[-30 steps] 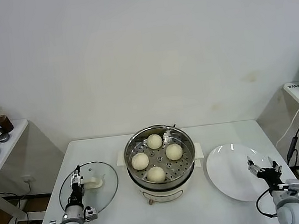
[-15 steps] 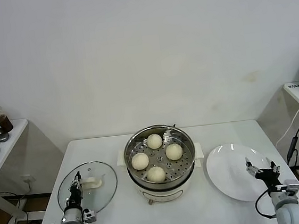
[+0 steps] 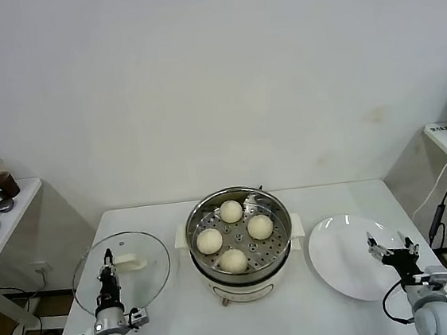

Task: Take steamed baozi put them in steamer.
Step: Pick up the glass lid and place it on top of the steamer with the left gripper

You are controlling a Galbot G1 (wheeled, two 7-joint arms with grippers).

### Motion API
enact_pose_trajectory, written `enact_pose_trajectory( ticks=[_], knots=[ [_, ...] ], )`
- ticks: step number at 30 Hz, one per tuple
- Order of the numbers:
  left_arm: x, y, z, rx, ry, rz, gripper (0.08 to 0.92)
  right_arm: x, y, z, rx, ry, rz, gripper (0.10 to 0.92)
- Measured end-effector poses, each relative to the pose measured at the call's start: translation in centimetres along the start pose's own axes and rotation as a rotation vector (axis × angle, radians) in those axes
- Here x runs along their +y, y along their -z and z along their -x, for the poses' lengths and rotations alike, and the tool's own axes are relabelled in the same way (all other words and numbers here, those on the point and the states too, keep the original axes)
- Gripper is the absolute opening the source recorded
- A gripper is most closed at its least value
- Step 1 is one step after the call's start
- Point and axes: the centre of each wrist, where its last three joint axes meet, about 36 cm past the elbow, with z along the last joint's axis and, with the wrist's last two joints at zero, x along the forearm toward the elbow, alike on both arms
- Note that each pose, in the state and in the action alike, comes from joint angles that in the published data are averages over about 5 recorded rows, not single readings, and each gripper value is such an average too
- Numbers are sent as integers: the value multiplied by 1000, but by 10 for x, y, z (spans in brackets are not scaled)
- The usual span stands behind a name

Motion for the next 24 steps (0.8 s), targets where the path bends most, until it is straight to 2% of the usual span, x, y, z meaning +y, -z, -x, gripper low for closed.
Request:
enact_pose_trajectory(
  ticks=[6, 11, 17, 24],
  knots=[
    [42, 12, 3, 108, 12, -14, 166, 0, 1, -3, -3, 5, -1, 823],
    [75, 13, 2, 164, 9, -36, 166, -3, 4, -6, -3, 5, -3, 823],
    [123, 24, -5, 172, 2, -93, 166, -6, 6, -11, -4, -1, 4, 823],
    [177, 50, -23, 128, 4, -181, 166, -9, 7, -15, -7, -7, 6, 823]
  ],
)
